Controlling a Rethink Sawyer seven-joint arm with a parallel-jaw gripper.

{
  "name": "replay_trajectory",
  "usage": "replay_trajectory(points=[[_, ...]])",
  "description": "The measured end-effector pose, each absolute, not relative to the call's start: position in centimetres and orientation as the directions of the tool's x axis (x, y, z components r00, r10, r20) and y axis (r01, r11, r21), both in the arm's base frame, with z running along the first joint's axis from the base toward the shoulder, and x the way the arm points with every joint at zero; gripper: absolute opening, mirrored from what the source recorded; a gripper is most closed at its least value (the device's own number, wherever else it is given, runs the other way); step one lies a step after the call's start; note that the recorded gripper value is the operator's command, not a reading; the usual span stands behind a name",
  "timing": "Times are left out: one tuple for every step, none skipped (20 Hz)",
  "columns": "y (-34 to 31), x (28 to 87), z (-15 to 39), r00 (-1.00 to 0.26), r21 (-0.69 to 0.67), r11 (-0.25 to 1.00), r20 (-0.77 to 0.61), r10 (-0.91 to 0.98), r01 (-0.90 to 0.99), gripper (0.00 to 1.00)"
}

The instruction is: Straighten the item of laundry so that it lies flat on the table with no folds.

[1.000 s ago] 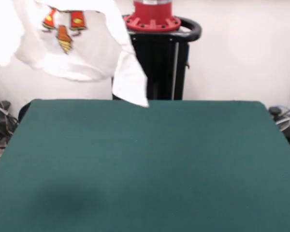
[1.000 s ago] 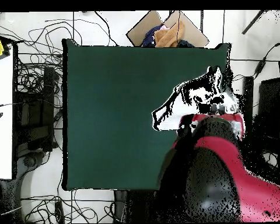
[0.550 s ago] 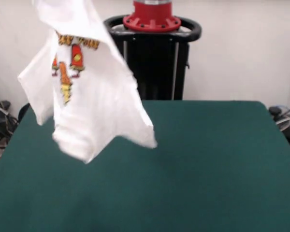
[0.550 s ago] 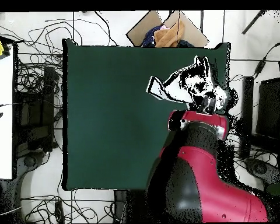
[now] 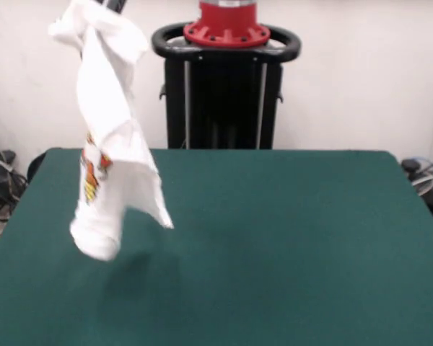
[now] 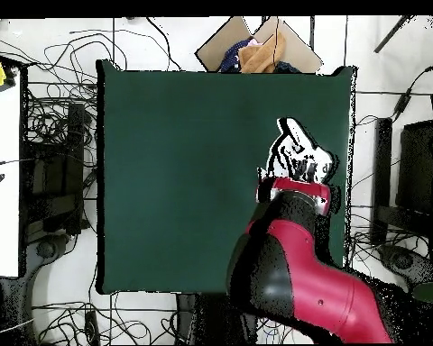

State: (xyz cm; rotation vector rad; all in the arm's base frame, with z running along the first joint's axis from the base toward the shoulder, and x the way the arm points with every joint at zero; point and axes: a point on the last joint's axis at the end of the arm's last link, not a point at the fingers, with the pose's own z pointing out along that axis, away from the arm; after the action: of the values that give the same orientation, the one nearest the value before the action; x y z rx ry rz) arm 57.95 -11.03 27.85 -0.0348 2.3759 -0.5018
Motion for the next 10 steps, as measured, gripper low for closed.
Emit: replay_trajectory(points=[[-11.0,58.0,27.2,-0.751,-0.367,0.924,-0.64,-0.165,0.11,0.0],[-11.0,58.0,26.7,-0.746,-0.369,0.923,-0.644,-0.169,0.11,0.0],[-10.9,58.1,25.6,-0.736,-0.373,0.921,-0.654,-0.175,0.112,0.0],[-10.8,58.2,24.7,-0.727,-0.375,0.92,-0.663,-0.178,0.117,0.0],[-10.7,58.2,24.1,-0.721,-0.375,0.919,-0.669,-0.18,0.12,0.0],[-10.5,58.3,23.5,-0.716,-0.376,0.918,-0.675,-0.18,0.123,0.0],[-10.4,58.3,23.1,-0.712,-0.376,0.918,-0.678,-0.18,0.126,0.0],[-9.8,58.4,21.7,-0.703,-0.375,0.917,-0.689,-0.177,0.136,0.0],[-9.6,58.3,21.2,-0.701,-0.375,0.917,-0.691,-0.176,0.14,0.0],[-9.4,58.3,20.8,-0.7,-0.374,0.916,-0.693,-0.174,0.143,0.0]])
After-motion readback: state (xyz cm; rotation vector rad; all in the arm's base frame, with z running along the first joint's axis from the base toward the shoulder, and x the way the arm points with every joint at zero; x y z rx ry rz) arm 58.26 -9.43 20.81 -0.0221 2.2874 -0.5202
